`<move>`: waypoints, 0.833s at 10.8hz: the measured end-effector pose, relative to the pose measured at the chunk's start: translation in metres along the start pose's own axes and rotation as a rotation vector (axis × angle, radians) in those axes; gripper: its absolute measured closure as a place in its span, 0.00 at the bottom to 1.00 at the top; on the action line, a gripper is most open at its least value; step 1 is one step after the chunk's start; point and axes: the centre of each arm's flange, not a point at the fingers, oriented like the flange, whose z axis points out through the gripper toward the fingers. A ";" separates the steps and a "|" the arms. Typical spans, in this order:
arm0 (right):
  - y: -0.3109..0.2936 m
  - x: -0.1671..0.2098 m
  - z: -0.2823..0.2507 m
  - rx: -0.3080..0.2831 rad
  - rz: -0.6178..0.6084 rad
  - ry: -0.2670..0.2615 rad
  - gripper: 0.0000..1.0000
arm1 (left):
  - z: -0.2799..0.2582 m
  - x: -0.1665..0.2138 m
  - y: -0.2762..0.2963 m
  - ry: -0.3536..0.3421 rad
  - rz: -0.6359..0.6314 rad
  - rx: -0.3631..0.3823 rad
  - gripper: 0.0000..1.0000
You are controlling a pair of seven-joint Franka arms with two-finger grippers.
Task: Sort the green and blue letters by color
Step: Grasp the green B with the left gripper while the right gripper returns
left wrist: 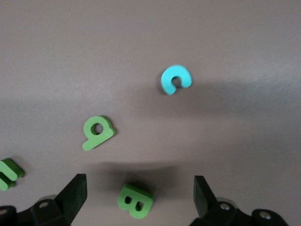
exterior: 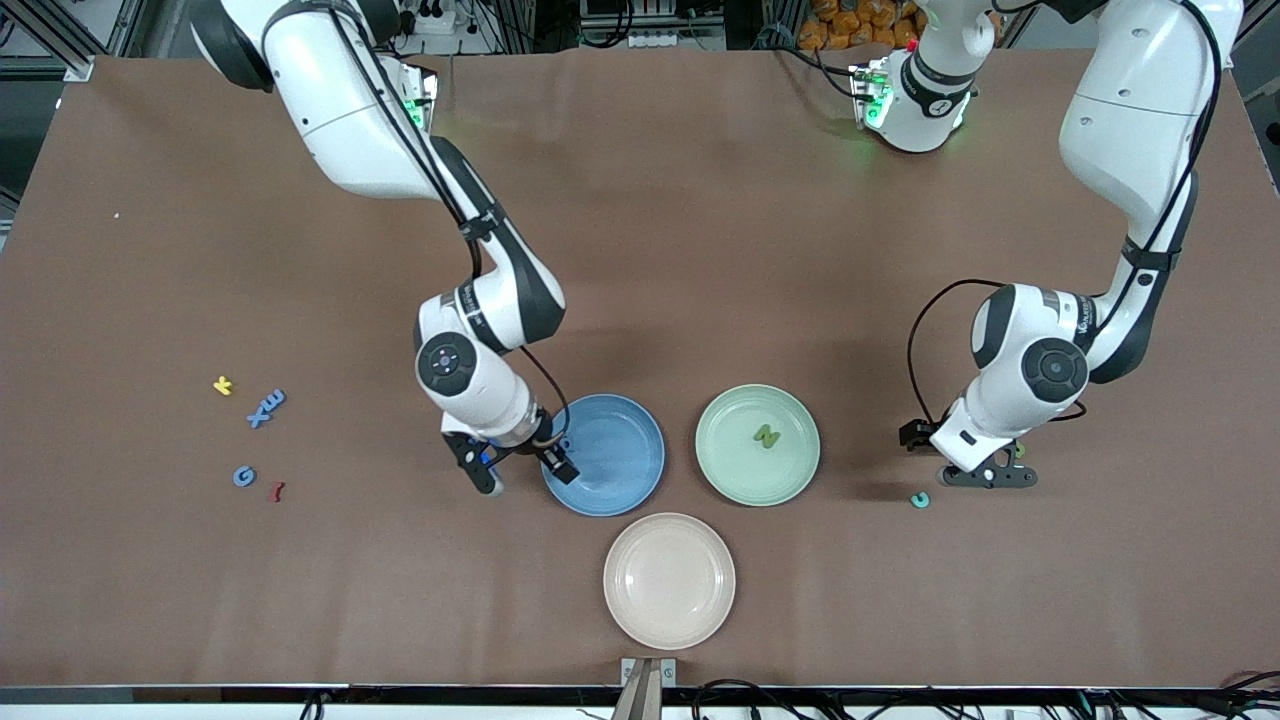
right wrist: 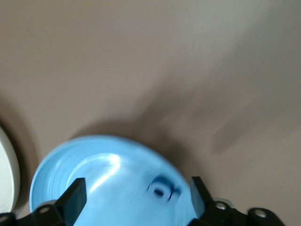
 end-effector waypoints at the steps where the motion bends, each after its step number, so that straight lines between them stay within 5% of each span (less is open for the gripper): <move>1: 0.005 0.027 -0.008 -0.014 -0.049 0.008 0.00 | 0.009 -0.008 -0.005 0.002 0.010 -0.007 0.00; 6: 0.059 0.151 -0.026 -0.108 -0.314 -0.013 0.00 | 0.026 -0.027 -0.006 0.005 0.012 -0.021 0.00; 9: 0.098 0.207 -0.041 -0.137 -0.371 -0.041 0.00 | 0.023 -0.027 -0.004 0.009 0.014 -0.023 0.14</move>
